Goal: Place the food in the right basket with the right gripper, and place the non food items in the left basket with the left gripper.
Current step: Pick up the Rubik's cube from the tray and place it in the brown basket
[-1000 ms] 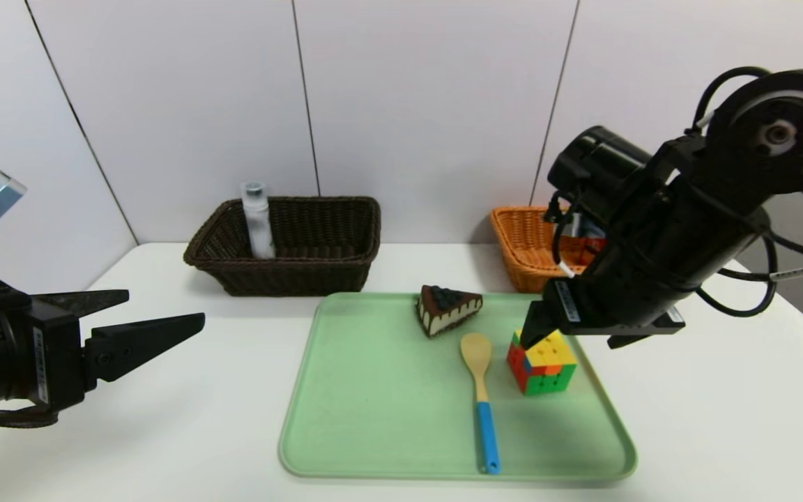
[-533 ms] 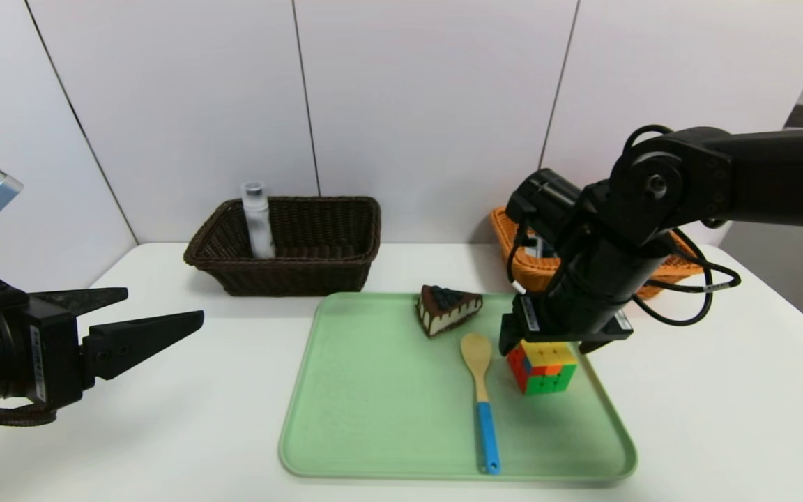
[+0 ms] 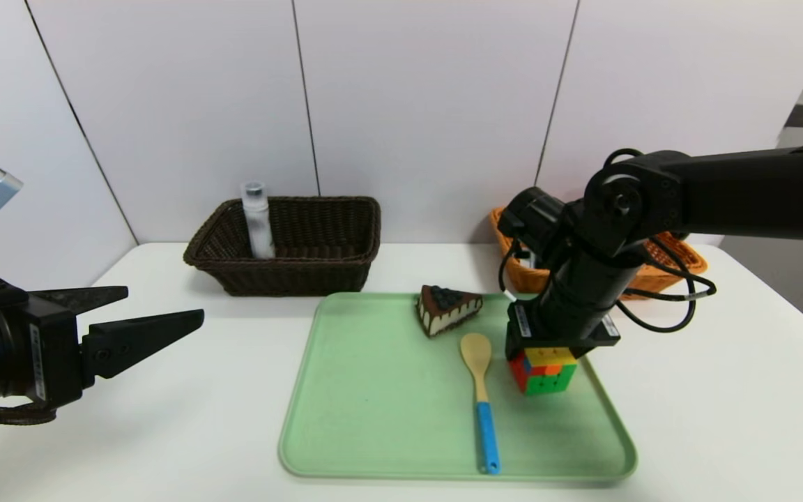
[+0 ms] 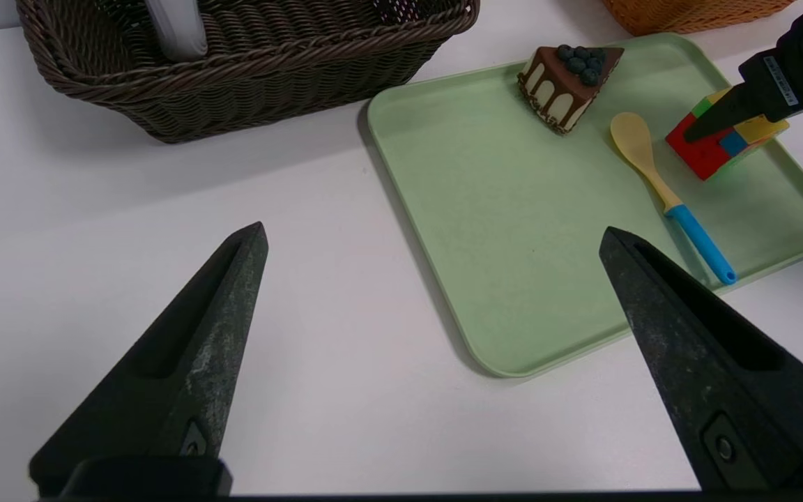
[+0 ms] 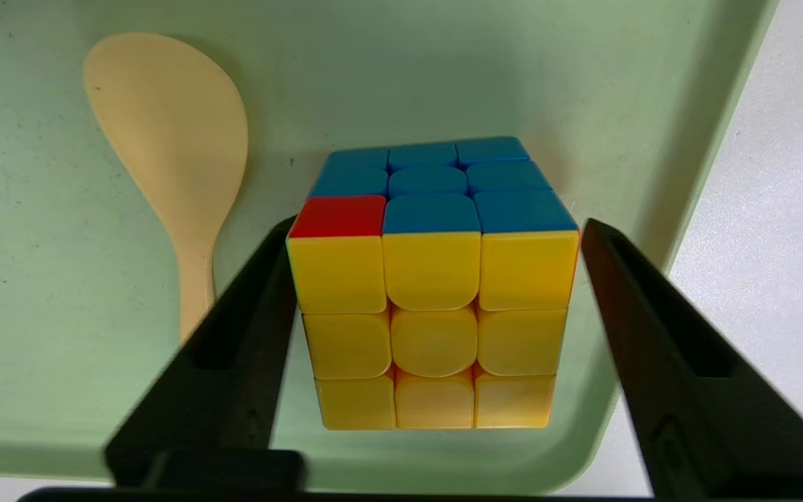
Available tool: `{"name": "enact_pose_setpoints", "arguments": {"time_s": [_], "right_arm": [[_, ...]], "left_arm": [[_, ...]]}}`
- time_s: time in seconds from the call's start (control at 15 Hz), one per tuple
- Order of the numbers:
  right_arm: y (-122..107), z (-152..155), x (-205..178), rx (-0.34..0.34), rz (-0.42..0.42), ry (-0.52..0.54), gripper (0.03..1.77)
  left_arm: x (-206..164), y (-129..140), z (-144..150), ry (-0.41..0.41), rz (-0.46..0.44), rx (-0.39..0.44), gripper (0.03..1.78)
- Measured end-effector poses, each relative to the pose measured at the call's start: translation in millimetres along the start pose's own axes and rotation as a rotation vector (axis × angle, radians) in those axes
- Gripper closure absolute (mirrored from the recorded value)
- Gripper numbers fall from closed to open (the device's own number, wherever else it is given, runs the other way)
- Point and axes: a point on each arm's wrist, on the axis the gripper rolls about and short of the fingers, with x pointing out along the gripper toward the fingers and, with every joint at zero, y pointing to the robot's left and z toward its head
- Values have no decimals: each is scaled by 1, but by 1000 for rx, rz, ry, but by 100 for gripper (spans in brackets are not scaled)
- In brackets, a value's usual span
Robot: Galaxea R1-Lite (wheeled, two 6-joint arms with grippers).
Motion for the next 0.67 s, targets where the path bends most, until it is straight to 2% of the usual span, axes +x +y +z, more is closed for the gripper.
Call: {"name": "enact_pose_setpoints", "arguments": {"time_s": [0.13, 0.47, 0.67], "right_arm": [[0, 0, 1, 0, 2, 6, 82], [-1, -1, -9, 14, 15, -18, 85], [0, 1, -55, 21, 91, -160, 85]], "left_arm": [[0, 0, 0, 0, 0, 0, 12], [-1, 0, 0, -3, 2, -1, 12], [-2, 0, -1, -2, 1, -1, 12]]}}
